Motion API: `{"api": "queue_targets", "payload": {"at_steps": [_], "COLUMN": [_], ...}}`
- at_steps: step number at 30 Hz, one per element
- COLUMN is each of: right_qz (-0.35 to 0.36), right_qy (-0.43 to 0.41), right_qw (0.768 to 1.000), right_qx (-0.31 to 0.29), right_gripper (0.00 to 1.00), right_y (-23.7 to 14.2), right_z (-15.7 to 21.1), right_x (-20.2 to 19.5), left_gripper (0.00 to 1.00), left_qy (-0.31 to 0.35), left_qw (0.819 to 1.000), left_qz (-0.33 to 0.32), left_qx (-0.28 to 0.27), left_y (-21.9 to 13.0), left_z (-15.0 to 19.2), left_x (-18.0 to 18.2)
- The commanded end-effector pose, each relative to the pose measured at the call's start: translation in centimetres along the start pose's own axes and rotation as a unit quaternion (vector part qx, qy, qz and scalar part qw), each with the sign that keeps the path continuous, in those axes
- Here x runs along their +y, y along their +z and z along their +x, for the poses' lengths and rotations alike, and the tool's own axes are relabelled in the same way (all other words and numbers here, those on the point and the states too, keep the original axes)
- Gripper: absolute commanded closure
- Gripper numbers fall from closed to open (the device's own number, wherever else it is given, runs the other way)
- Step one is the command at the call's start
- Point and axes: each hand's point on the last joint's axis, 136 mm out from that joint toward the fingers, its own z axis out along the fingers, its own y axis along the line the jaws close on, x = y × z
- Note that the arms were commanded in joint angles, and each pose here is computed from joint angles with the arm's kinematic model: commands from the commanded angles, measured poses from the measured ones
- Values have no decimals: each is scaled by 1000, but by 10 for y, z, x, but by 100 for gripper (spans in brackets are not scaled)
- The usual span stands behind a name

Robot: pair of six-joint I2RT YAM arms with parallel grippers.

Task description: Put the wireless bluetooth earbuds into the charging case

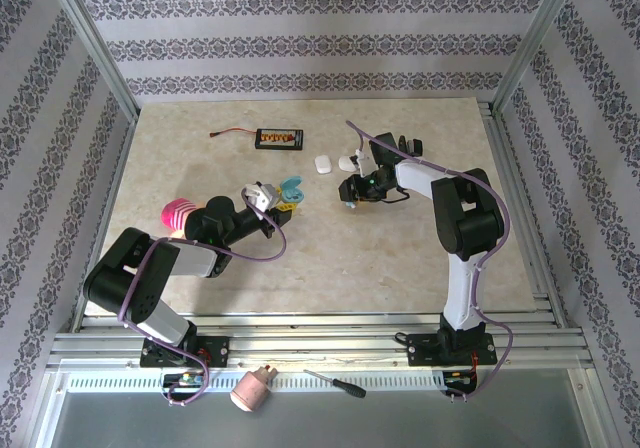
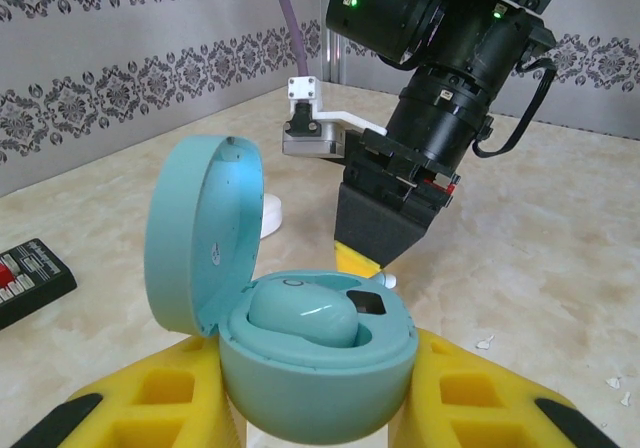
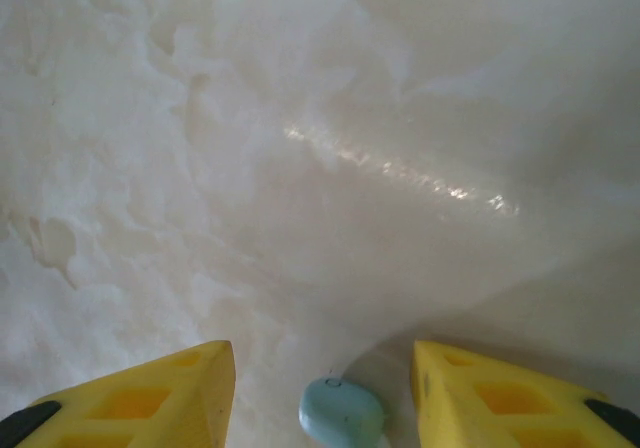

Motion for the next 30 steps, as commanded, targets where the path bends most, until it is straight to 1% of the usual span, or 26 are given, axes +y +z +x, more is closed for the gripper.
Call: {"api": "queue_targets", "payload": {"at_steps": [1,4,13,16,21,25,30], "right_qz": [-17,-11,-26,-38,-79,-64,-27], "right_qy": [-7,-8,-1,3,6,-2,-15], "right_qw": [1000,1000,1000,999,997,998,999], "right_qx": [12,15,18,20,17,3,-13], "right_gripper": [50,50,50,51,51,51,51], "right_y": [-4,-9,-17,-18,-21,-29,-41], "right_z": [7,13,25,28,30,25,16], "right_x": [5,5,15,21,36,35,26], "left_gripper": [71,71,71,71,71,71,71], "left_qy": [13,13,10,9,9,10,11], "left_qw": [1000,1000,1000,1000,1000,1000,1000], "left_qz": [-4,-2,2,1,2,2,1], "left_qx": [-18,-19,-25,-25,-26,-27,-27], "left_y": [0,1,1,0,0,0,0], "left_z": [-18,-19,-21,-21,-21,-22,-22], "left_x": [6,6,4,4,5,4,4]}}
